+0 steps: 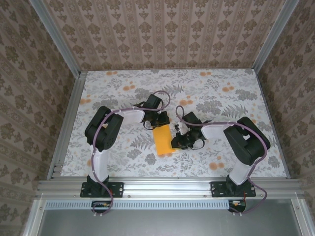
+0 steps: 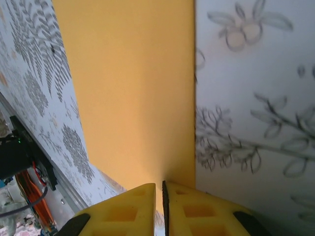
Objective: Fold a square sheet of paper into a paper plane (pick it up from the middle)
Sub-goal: Fold the square sheet of paper in half at the center of the table.
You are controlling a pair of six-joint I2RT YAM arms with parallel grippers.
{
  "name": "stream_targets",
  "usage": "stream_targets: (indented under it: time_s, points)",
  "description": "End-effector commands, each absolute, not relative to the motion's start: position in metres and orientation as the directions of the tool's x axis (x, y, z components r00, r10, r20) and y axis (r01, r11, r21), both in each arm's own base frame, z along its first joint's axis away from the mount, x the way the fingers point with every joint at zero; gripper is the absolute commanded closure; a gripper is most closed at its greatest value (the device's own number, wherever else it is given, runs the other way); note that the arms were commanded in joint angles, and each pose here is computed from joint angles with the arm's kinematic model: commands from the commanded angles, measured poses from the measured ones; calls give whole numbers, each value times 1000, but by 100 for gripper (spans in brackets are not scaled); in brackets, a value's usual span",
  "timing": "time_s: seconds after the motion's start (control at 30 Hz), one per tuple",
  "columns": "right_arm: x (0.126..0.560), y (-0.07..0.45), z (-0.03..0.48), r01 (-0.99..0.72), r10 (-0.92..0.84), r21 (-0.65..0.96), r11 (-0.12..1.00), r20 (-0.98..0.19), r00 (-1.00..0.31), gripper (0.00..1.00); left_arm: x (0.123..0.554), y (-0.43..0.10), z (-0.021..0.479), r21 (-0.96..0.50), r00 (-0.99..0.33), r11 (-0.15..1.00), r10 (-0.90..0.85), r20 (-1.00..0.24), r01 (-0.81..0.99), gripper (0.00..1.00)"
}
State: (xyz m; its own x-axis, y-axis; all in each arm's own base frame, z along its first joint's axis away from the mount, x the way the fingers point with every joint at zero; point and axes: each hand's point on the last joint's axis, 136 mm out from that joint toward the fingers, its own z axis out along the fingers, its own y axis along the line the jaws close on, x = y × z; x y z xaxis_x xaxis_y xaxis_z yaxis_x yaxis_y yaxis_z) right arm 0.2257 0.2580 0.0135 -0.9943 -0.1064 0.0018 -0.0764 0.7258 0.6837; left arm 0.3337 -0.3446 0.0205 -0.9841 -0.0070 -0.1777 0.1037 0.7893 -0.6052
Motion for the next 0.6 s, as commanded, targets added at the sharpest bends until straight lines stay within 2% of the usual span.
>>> stream_targets:
  time_s: [0.0, 0.13, 0.23, 0.4, 0.57]
  points:
    - [213, 252, 24, -74, -129, 683, 727, 29, -991, 84, 324, -324, -15, -534, -992, 843, -5, -126, 64, 90]
    - [258, 262, 57, -128, -65, 702, 701, -115, -991, 84, 322, -323, -15, -536, -993, 842, -8, -122, 59, 90]
    - [290, 264, 60, -120, 1, 692, 712, -172, -985, 84, 321, -323, -15, -539, -993, 841, -10, -118, 56, 90]
    - [322, 264, 45, -75, 58, 661, 746, -177, -982, 85, 319, -322, -16, -539, -994, 841, -19, -108, 42, 90]
    - [328, 271, 35, -69, 43, 665, 744, -152, -987, 85, 318, -321, -17, -539, -994, 841, -24, -102, 35, 90]
